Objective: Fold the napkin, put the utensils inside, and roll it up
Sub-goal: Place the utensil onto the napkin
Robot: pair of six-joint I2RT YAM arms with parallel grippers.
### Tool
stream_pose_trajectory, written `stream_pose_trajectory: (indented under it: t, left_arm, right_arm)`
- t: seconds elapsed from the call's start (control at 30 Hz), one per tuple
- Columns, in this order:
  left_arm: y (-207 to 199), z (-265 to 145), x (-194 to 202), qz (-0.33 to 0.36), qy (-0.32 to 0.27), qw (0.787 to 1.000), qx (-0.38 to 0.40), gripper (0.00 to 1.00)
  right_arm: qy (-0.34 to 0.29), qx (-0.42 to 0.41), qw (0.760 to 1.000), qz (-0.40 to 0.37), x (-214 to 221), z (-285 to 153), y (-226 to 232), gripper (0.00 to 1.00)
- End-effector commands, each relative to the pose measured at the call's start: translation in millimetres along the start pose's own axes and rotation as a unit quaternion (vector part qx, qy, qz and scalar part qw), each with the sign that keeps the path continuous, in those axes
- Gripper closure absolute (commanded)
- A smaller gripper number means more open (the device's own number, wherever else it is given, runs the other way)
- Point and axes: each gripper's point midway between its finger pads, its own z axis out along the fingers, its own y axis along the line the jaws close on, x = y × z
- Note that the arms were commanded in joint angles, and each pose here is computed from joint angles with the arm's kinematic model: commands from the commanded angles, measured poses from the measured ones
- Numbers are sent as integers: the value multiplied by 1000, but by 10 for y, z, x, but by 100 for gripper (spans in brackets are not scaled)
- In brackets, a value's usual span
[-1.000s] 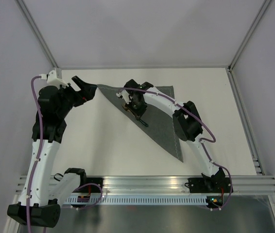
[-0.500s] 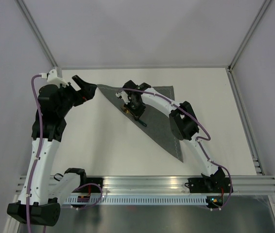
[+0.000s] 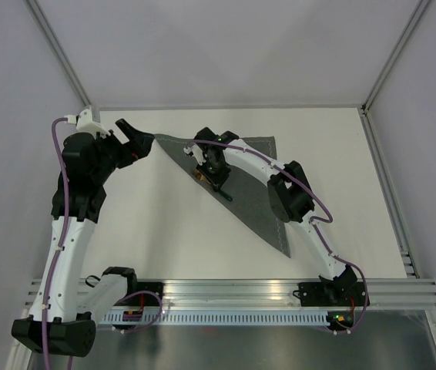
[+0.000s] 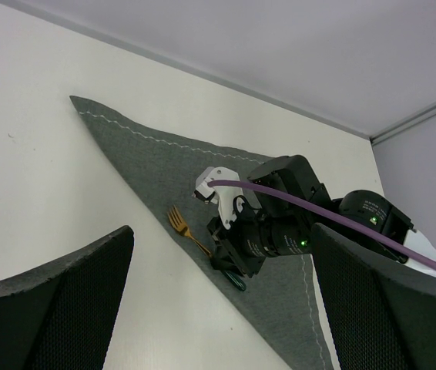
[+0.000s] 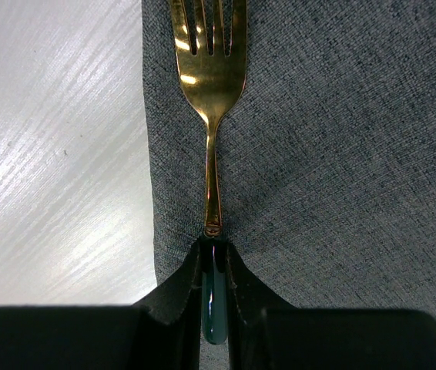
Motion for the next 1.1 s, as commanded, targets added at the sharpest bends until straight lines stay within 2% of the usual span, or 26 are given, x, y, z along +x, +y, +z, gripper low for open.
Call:
stream_pose_trajectory:
  t: [0.0, 1.07]
  left_arm:
    - [-36, -21, -30, 16, 0, 1000, 8, 0]
    - [15, 77, 63, 7, 10, 1000, 5, 0]
  right_arm:
    - [13, 22, 999, 32, 34, -50, -6, 100]
    - [6, 18, 999, 36, 64, -288, 20, 100]
